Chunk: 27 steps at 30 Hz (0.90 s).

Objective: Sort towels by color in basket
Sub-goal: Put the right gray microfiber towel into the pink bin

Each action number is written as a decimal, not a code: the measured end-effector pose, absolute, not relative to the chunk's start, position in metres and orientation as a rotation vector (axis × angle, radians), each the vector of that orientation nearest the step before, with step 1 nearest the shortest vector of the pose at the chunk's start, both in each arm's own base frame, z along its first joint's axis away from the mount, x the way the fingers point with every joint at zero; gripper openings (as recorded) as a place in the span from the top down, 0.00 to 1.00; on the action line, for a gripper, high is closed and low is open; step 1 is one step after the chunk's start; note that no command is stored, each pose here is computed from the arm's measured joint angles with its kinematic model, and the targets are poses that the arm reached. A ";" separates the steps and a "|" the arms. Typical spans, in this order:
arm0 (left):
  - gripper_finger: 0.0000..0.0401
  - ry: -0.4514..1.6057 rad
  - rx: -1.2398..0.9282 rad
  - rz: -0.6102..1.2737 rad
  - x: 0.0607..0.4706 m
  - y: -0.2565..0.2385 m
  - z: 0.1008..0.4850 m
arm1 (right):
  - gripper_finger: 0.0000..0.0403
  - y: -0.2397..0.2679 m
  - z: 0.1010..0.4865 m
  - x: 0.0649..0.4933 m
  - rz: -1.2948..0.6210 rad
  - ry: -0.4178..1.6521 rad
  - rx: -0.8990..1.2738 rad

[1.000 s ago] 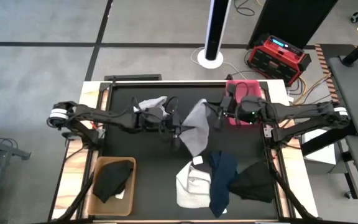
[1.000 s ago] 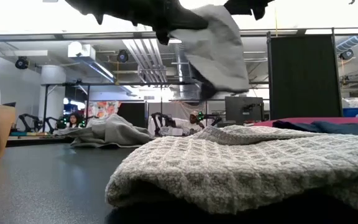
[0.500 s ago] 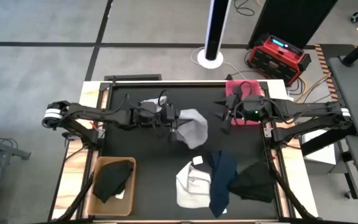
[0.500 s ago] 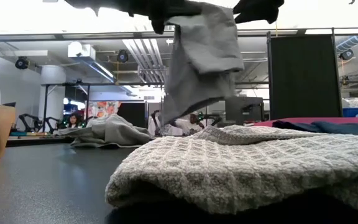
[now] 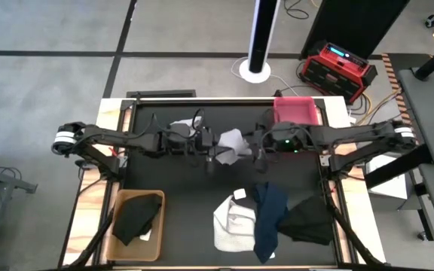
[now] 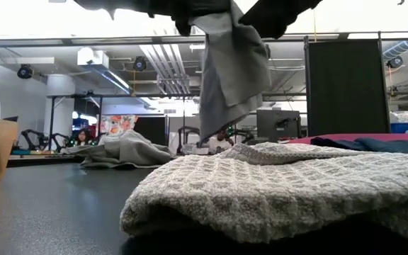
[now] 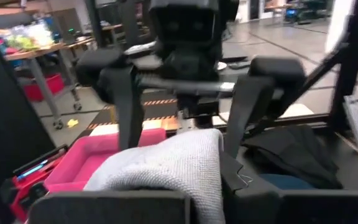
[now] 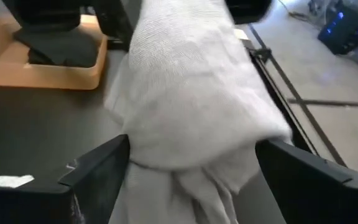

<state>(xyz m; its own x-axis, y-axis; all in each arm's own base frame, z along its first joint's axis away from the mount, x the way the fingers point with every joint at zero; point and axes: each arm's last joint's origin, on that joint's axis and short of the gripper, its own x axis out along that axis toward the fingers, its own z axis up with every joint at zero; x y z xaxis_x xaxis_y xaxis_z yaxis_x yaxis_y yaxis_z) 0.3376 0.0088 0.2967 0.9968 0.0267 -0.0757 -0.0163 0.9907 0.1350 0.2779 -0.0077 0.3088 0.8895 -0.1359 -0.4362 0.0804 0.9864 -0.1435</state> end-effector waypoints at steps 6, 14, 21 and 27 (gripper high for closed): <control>1.00 0.073 0.128 0.008 0.338 0.008 0.297 | 0.43 -0.009 0.302 0.290 -0.145 0.447 -0.135; 0.82 0.171 0.089 0.025 0.330 0.009 0.295 | 0.96 -0.014 0.309 0.279 -0.251 0.452 -0.162; 0.50 0.261 0.094 0.309 0.310 0.017 0.303 | 0.97 -0.037 0.316 0.251 -0.617 0.529 -0.163; 0.37 0.257 0.089 0.452 0.301 0.020 0.310 | 0.97 -0.070 0.318 0.224 -1.123 0.595 -0.209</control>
